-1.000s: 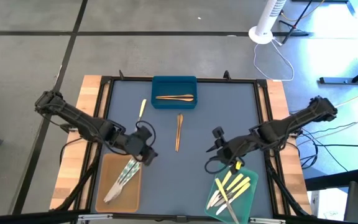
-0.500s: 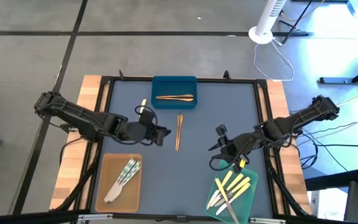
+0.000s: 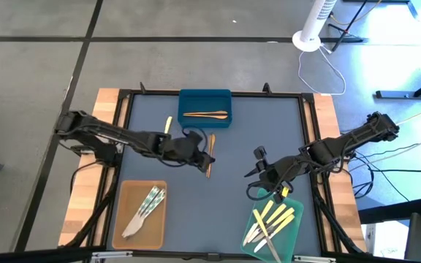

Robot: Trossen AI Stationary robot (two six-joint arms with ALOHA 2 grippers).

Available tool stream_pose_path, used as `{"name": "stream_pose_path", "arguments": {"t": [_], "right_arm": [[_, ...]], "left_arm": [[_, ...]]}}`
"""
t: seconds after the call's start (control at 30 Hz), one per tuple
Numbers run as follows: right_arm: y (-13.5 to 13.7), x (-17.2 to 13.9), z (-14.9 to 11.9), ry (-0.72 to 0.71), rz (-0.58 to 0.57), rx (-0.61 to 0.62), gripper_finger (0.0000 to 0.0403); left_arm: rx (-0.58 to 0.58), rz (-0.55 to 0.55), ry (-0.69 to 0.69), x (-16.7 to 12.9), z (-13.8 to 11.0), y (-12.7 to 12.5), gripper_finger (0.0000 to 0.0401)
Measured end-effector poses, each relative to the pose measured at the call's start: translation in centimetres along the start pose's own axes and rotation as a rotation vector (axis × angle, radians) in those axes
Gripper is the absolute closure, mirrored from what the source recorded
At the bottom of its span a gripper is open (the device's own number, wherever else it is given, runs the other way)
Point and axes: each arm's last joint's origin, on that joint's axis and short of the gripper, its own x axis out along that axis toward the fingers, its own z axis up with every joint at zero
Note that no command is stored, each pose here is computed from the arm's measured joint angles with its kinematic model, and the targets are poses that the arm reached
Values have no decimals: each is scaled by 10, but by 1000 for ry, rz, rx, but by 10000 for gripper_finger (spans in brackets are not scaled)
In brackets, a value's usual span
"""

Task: Sort silverware by color (type)
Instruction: Put the gold knife into the blue bin

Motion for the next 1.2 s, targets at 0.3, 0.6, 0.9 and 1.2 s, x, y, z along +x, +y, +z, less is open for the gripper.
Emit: {"name": "stream_pose_path", "arguments": {"t": [0.3,0.6,0.9,1.2], "right_arm": [[0,0,0,2,0,-3,270],[0,0,0,2,1,-4,270],[0,0,0,3,1,-4,270],[0,0,0,3,2,-5,270]], "left_arm": [[147,160,125,34,19,-25,242],[205,385,259,69,21,-26,242],[185,457,377,106,6,-2,242],[189,597,410,114,8,20,242]]}}
